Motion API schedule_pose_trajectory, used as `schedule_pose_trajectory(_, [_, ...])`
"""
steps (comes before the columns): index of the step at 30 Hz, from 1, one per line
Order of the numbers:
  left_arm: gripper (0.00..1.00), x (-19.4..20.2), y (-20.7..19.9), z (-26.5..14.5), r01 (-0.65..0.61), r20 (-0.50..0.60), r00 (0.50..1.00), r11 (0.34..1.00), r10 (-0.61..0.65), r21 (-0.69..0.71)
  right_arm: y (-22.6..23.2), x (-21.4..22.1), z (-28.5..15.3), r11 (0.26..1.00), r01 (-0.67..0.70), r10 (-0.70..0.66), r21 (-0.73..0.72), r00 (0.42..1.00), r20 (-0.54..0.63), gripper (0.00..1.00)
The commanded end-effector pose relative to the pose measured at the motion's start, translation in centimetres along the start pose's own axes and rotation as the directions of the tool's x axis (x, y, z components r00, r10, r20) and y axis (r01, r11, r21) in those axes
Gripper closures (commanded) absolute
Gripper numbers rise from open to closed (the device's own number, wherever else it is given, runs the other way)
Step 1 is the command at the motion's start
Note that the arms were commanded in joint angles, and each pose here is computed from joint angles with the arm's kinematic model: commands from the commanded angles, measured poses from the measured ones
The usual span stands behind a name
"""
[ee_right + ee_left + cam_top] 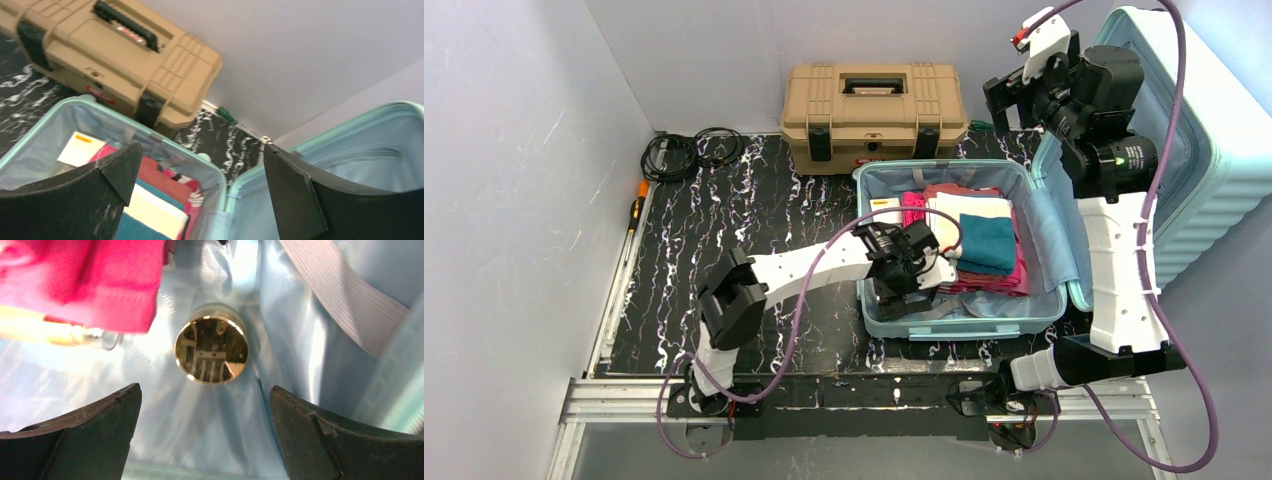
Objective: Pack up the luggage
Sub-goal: Place the personal item in the luggage, then close the luggage at the center of the board.
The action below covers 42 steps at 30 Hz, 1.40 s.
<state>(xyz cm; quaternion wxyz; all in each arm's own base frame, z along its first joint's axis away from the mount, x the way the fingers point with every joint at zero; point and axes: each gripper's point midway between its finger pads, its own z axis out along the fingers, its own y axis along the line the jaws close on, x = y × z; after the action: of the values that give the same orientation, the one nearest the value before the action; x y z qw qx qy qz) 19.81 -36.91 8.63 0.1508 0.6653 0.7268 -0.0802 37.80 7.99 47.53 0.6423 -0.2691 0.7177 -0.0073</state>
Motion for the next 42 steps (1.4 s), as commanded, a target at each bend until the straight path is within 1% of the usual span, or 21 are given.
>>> schedule_pose_trajectory(1, [0.02, -1.4, 0.8, -7.5, -0.029, 0.121, 0.992, 0.996, 0.038, -0.081, -4.2, -2.1, -2.4, 0.978, 0.104, -0.103, 0.184, 0.995, -0.015, 0.0])
schedule_pose_trajectory(4, [0.02, -0.9, 1.6, -10.1, -0.033, 0.143, 0.988, 0.988, 0.055, -0.15, -7.3, -2.2, -3.0, 0.929, 0.179, -0.164, 0.325, 0.984, -0.076, 0.0])
schedule_pose_trajectory(6, [0.02, -0.3, 2.1, -11.6, -0.027, 0.152, 0.987, 0.979, 0.059, -0.2, -9.1, -2.1, -3.6, 0.881, 0.237, -0.206, 0.41, 0.971, -0.118, 0.0])
schedule_pose_trajectory(8, [0.02, 0.5, 2.8, -13.0, -0.007, 0.159, 0.986, 0.969, 0.048, -0.247, -10.1, -1.7, -4.0, 0.843, 0.275, -0.231, 0.462, 0.961, -0.151, 0.0])
schedule_pose_trajectory(11, [0.02, 2.2, 4.6, -14.8, 0.053, 0.173, 0.985, 0.952, 0.0, -0.302, -11.6, -1.6, -4.7, 0.782, 0.319, -0.251, 0.535, 0.947, -0.198, 0.0])
schedule_pose_trajectory(14, [0.02, 5.1, 6.9, -15.4, 0.141, 0.172, 0.981, 0.938, -0.089, -0.318, -13.5, -1.6, -6.2, 0.684, 0.377, -0.273, 0.624, 0.926, -0.26, 0.0])
schedule_pose_trajectory(17, [0.02, 8.3, 8.9, -15.7, 0.244, 0.174, 0.965, 0.917, -0.196, -0.317, -14.8, -2.0, -7.6, 0.598, 0.427, -0.295, 0.678, 0.904, -0.31, 0.0])
schedule_pose_trajectory(19, [0.02, 10.2, 9.7, -15.8, 0.291, 0.177, 0.953, 0.901, -0.245, -0.321, -15.5, -2.2, -8.7, 0.538, 0.456, -0.297, 0.709, 0.89, -0.346, 0.0])
schedule_pose_trajectory(21, [0.02, 11.5, 10.2, -16.0, 0.326, 0.191, 0.942, 0.886, -0.276, -0.329, -16.1, -2.6, -9.7, 0.484, 0.465, -0.299, 0.741, 0.884, -0.359, 0.0])
schedule_pose_trajectory(23, [0.02, 12.6, 10.3, -16.2, 0.347, 0.198, 0.935, 0.874, -0.294, -0.339, -16.5, -3.3, -10.8, 0.44, 0.454, -0.303, 0.775, 0.887, -0.348, 0.0])
schedule_pose_trajectory(25, [0.02, 13.2, 10.3, -16.4, 0.364, 0.207, 0.928, 0.867, -0.308, -0.341, -16.7, -3.9, -11.9, 0.398, 0.444, -0.313, 0.803, 0.888, -0.336, 0.06])
schedule_pose_trajectory(26, [0.02, 13.5, 10.2, -16.5, 0.374, 0.212, 0.924, 0.864, -0.317, -0.339, -16.9, -4.0, -12.3, 0.374, 0.455, -0.313, 0.808, 0.882, -0.352, 0.08])
schedule_pose_trajectory(29, [0.02, 14.2, 10.3, -17.0, 0.401, 0.226, 0.913, 0.849, -0.339, -0.344, -17.1, -3.8, -12.2, 0.349, 0.492, -0.316, 0.798, 0.863, -0.395, 0.12])
schedule_pose_trajectory(33, [0.02, 15.0, 10.3, -17.5, 0.424, 0.241, 0.903, 0.835, -0.357, -0.352, -17.2, -2.7, -11.2, 0.326, 0.57, -0.325, 0.754, 0.817, -0.477, 0.17])
schedule_pose_trajectory(36, [0.02, 15.5, 10.3, -17.8, 0.434, 0.245, 0.898, 0.826, -0.365, -0.359, -17.5, -2.3, -10.9, 0.305, 0.597, -0.315, 0.742, 0.798, -0.513, 0.22])
schedule_pose_trajectory(42, [0.02, 16.4, 10.2, -18.0, 0.45, 0.251, 0.891, 0.815, -0.379, -0.366, -17.6, -1.9, -10.6, 0.324, 0.621, -0.309, 0.713, 0.782, -0.541, 0.23])
